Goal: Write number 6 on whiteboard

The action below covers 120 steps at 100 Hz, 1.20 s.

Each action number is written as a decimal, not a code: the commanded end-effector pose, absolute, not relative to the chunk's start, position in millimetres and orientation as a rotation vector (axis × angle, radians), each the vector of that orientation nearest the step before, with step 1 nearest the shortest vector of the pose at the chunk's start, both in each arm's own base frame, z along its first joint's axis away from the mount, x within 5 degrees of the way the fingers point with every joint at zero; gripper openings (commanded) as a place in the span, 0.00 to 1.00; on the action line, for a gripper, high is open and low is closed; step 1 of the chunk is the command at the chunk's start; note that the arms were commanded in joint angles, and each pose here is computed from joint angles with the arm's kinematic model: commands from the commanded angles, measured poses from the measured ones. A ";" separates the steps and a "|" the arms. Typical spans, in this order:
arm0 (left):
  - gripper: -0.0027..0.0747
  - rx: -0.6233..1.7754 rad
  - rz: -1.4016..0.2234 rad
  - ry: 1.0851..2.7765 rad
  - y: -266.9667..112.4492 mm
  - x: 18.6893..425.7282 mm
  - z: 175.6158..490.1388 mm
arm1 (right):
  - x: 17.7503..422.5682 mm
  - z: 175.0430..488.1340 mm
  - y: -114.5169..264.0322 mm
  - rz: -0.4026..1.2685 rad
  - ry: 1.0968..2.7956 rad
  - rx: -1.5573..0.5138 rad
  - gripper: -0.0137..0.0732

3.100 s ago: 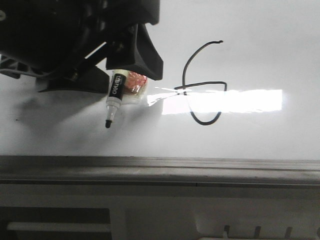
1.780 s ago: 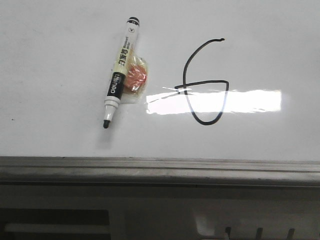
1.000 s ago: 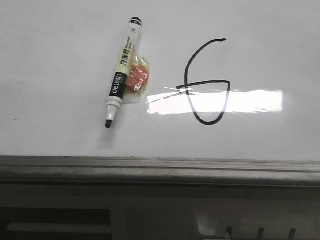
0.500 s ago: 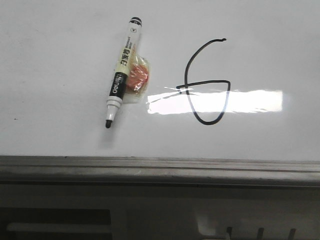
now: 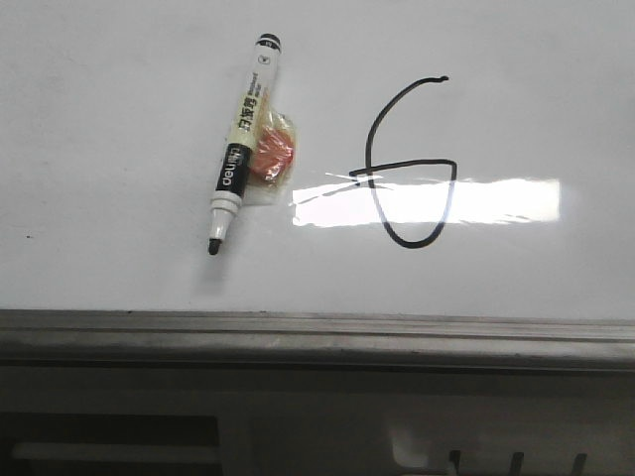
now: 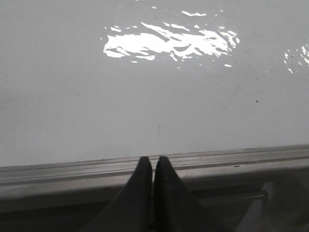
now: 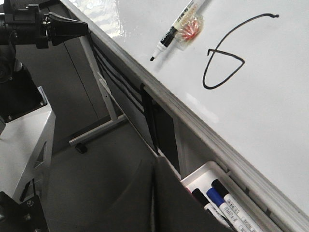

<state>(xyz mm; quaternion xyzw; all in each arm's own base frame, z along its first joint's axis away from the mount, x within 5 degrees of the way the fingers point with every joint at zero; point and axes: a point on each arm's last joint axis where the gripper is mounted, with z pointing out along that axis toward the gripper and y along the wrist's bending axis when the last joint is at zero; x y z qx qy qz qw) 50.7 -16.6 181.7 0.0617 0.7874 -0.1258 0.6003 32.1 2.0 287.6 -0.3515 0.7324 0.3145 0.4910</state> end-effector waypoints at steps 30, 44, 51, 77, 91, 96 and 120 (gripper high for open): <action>0.01 0.122 -0.298 1.825 -16.3 51.4 170.3 | 32.5 299.9 3.5 0.789 1.697 -0.836 0.09; 0.01 0.122 -0.298 1.825 -16.3 51.4 170.3 | 32.5 299.9 3.5 0.789 1.697 -0.836 0.09; 0.01 0.122 -0.298 1.825 -16.3 51.4 170.3 | 32.5 299.9 3.5 0.789 1.697 -0.836 0.09; 0.01 0.122 -0.298 1.825 -16.3 51.4 170.3 | 33.4 288.7 9.0 0.752 1.708 -0.825 0.09; 0.01 0.122 -0.298 1.825 -16.3 51.4 170.3 | 34.0 292.5 9.5 0.680 1.658 -0.665 0.09; 0.01 0.122 -0.298 1.825 -16.3 51.4 170.3 | 34.0 294.9 10.5 0.621 1.598 -0.609 0.09; 0.01 0.122 -0.298 1.825 -16.3 51.4 170.3 | 43.2 263.0 22.2 0.419 1.551 -0.360 0.09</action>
